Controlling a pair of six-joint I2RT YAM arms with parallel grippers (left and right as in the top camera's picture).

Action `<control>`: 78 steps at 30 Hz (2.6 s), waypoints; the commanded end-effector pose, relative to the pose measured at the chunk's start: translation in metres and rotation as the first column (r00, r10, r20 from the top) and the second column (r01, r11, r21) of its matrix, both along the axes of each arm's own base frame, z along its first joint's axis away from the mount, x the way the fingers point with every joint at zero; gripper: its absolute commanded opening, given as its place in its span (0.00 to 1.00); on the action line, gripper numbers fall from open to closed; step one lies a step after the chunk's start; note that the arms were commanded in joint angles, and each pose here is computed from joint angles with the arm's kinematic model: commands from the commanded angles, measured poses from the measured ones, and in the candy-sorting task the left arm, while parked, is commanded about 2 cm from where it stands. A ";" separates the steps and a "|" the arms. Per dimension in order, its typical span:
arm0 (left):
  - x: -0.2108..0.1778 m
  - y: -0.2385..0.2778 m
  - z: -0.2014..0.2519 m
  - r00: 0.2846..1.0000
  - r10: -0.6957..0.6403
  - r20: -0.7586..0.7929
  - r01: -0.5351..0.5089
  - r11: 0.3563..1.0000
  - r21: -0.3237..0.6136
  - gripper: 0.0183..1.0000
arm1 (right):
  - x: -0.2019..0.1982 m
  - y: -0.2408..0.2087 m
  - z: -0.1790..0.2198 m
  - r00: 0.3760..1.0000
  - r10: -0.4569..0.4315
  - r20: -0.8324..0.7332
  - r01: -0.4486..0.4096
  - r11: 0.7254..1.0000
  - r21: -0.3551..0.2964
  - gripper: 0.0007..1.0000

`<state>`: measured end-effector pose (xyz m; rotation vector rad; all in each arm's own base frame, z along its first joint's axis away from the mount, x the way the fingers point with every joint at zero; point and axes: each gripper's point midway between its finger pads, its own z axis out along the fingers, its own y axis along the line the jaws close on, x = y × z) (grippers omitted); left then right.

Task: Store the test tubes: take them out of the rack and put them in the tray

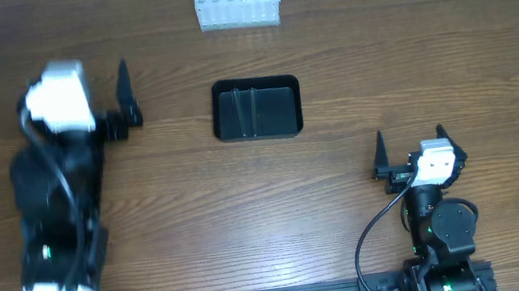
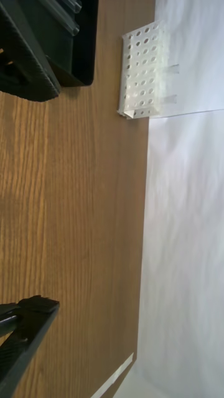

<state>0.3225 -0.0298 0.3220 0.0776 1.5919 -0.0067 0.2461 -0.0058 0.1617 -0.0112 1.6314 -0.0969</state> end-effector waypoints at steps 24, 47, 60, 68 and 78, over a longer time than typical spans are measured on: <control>-0.078 -0.003 -0.136 0.992 -0.101 0.070 0.100 0.995 0.026 1.00 | 0.000 -0.002 -0.002 1.000 -0.011 -0.003 0.011 1.000 0.002 0.99; -0.078 0.000 -0.164 0.994 -0.096 -0.047 0.097 0.995 0.023 1.00 | 0.000 -0.002 -0.002 1.000 -0.011 -0.003 0.011 1.000 0.002 0.99; -0.078 0.000 -0.164 0.994 -0.096 -0.047 0.097 0.995 0.023 1.00 | 0.000 -0.002 -0.002 1.000 -0.011 -0.003 0.011 1.000 0.002 0.99; -0.078 0.000 -0.164 0.994 -0.096 -0.047 0.097 0.995 0.023 1.00 | 0.000 -0.002 -0.002 1.000 -0.012 -0.003 0.012 1.000 0.002 0.99; -0.078 0.000 -0.164 0.994 -0.096 -0.047 0.097 0.995 0.023 1.00 | 0.007 0.016 0.028 0.989 0.092 0.114 -0.097 0.995 0.034 0.99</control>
